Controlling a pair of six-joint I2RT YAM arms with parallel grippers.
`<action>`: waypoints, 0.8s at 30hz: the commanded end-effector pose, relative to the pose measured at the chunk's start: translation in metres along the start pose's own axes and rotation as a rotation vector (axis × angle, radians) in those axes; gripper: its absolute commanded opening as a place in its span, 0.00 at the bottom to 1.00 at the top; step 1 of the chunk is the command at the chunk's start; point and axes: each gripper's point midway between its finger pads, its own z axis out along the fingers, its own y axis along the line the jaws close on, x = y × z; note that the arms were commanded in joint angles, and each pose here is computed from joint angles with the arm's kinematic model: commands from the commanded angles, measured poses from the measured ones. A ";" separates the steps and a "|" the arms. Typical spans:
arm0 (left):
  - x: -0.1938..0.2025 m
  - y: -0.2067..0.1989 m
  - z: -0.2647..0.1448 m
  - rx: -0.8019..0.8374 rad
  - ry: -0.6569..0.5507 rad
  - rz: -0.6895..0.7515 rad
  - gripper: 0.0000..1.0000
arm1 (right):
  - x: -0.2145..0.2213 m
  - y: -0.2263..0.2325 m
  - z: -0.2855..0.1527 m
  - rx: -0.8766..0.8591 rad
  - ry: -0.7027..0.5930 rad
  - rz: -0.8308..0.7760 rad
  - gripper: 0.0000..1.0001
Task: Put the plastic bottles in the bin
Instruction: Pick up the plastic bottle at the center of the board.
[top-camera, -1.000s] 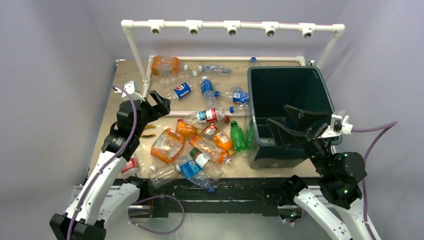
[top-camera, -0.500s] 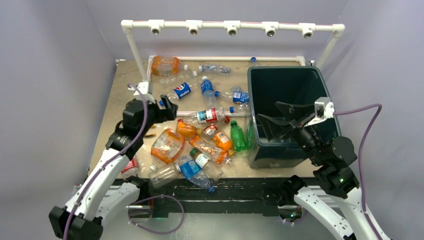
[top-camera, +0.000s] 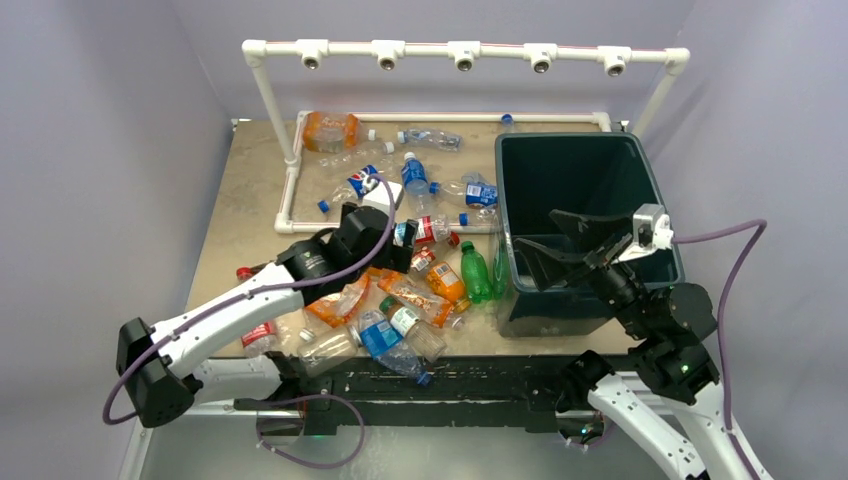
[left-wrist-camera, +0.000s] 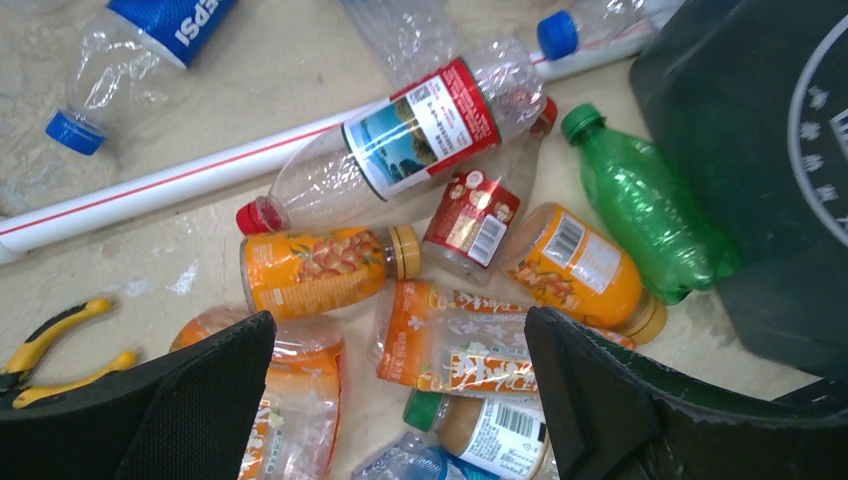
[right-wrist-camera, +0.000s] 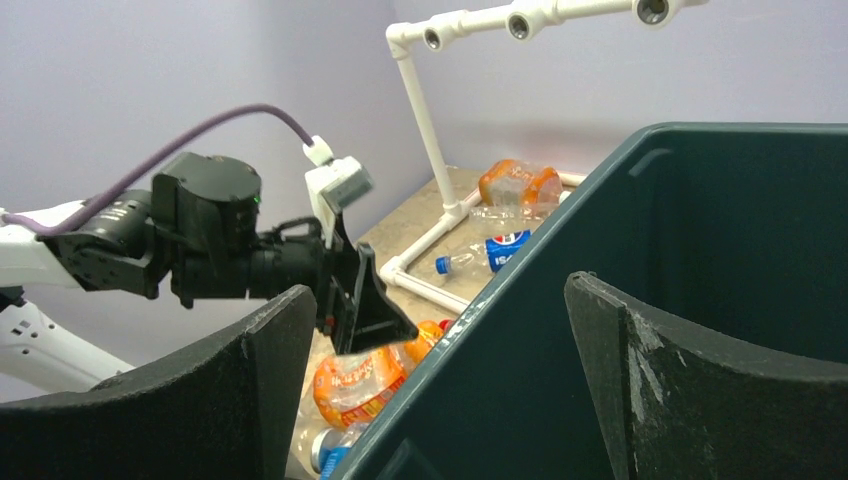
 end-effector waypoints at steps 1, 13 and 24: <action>0.010 0.005 0.006 -0.073 0.037 0.017 0.96 | -0.005 -0.001 -0.007 0.004 -0.037 -0.008 0.99; -0.010 -0.025 0.060 0.110 0.053 0.513 0.96 | 0.001 -0.002 -0.018 0.006 -0.033 -0.006 0.99; 0.011 -0.012 0.125 0.233 0.183 0.625 0.96 | -0.007 0.001 -0.027 0.005 -0.054 -0.005 0.99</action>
